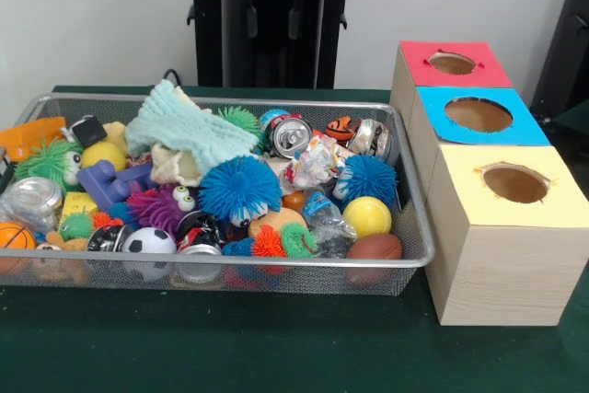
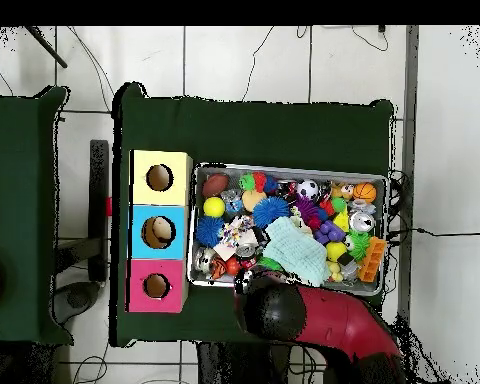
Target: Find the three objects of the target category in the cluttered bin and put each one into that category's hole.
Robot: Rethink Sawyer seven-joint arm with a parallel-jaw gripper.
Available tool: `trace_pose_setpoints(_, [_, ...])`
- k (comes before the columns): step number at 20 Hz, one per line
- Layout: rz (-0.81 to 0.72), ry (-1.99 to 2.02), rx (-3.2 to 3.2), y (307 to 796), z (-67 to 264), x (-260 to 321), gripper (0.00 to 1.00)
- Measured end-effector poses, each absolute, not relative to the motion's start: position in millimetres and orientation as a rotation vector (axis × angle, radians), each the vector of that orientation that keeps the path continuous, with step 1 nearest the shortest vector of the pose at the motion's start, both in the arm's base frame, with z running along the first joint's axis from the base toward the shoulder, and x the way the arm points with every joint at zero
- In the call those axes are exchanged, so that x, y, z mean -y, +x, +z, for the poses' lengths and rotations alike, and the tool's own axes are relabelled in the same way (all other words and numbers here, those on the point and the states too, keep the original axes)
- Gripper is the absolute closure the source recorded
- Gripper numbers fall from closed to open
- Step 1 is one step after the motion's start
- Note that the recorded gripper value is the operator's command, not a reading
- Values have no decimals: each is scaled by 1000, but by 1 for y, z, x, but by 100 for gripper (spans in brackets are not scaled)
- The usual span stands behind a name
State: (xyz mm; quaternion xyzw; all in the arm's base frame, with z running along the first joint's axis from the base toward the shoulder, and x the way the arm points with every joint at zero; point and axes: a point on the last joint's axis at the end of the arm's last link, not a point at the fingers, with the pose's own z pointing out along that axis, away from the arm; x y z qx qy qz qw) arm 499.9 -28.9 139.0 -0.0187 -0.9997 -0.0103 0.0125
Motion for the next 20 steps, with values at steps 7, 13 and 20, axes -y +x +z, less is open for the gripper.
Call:
trace_pose_setpoints(7, [-112, 63, 3123, 521, 125, 0, 0])
trace_pose_setpoints(13, [-135, 101, 3130, 526, 126, -11, 0])
trace_pose_setpoints(20, [-102, 231, 3124, 523, 93, -32, 0])
